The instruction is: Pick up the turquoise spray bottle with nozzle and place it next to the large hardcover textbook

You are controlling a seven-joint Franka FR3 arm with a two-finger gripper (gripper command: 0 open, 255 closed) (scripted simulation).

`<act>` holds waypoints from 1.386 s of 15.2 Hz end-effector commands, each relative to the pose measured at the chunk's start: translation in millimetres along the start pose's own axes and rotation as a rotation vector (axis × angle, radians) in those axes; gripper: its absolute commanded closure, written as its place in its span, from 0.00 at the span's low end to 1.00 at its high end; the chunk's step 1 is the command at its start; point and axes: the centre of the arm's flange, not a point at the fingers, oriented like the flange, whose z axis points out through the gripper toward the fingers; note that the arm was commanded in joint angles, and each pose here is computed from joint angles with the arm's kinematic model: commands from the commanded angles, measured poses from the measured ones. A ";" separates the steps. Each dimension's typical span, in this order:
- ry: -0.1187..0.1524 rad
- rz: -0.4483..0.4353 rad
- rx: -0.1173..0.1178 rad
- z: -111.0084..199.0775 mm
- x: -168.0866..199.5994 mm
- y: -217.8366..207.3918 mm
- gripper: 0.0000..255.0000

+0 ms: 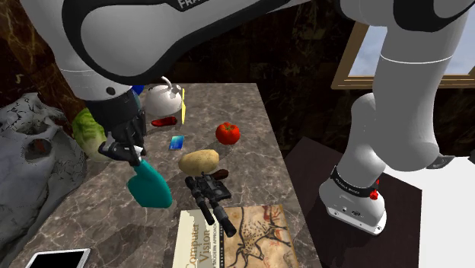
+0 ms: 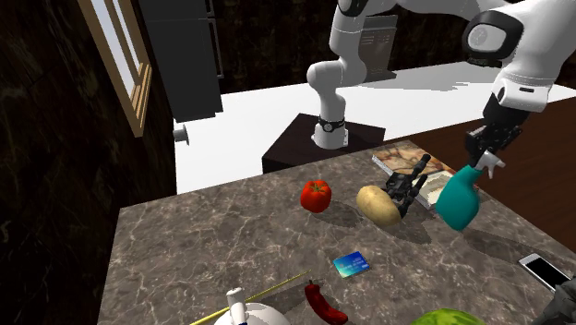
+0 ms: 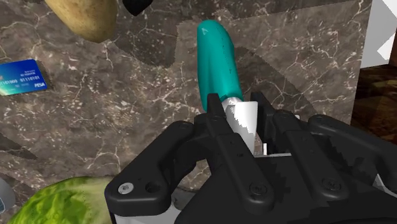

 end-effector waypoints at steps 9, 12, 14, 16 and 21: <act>0.001 0.000 0.000 32.7 0.6 0.0 1.00; 0.001 0.000 0.000 32.7 0.6 0.0 1.00; 0.001 0.000 0.000 32.8 0.6 0.0 0.00; 0.001 0.000 0.000 32.8 0.5 -0.1 0.00; 0.001 0.000 0.000 -6.9 0.5 0.0 0.00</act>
